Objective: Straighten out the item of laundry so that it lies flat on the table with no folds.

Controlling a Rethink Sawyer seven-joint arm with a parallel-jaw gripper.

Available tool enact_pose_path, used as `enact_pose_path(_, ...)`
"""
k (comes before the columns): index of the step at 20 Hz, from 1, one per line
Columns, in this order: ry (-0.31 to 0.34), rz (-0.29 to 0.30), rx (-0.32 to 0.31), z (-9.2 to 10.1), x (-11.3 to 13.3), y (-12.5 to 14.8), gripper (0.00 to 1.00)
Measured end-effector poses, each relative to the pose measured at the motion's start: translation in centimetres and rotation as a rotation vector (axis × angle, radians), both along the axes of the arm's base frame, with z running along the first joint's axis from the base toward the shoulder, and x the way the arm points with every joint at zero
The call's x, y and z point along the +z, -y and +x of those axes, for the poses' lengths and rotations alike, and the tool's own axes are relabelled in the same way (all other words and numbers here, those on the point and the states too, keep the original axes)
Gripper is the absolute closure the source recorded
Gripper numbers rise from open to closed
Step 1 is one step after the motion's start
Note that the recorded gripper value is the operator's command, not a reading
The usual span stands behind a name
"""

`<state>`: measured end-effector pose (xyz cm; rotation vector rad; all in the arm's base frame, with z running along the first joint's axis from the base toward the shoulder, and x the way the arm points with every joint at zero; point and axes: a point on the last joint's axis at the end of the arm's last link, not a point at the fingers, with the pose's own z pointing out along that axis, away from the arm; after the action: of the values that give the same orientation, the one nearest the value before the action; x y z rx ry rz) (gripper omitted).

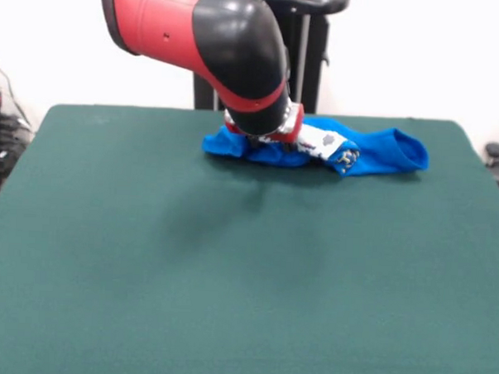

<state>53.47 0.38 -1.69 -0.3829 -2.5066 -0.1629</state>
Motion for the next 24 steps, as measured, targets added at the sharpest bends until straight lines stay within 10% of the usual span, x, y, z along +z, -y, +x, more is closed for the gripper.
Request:
enact_pose_path(14,-0.001,-0.029,-0.019,-1.9,6.3,0.6,0.0)
enact_pose_path(24,-0.013,-0.035,-0.028,-3.1,4.5,0.9,0.0)
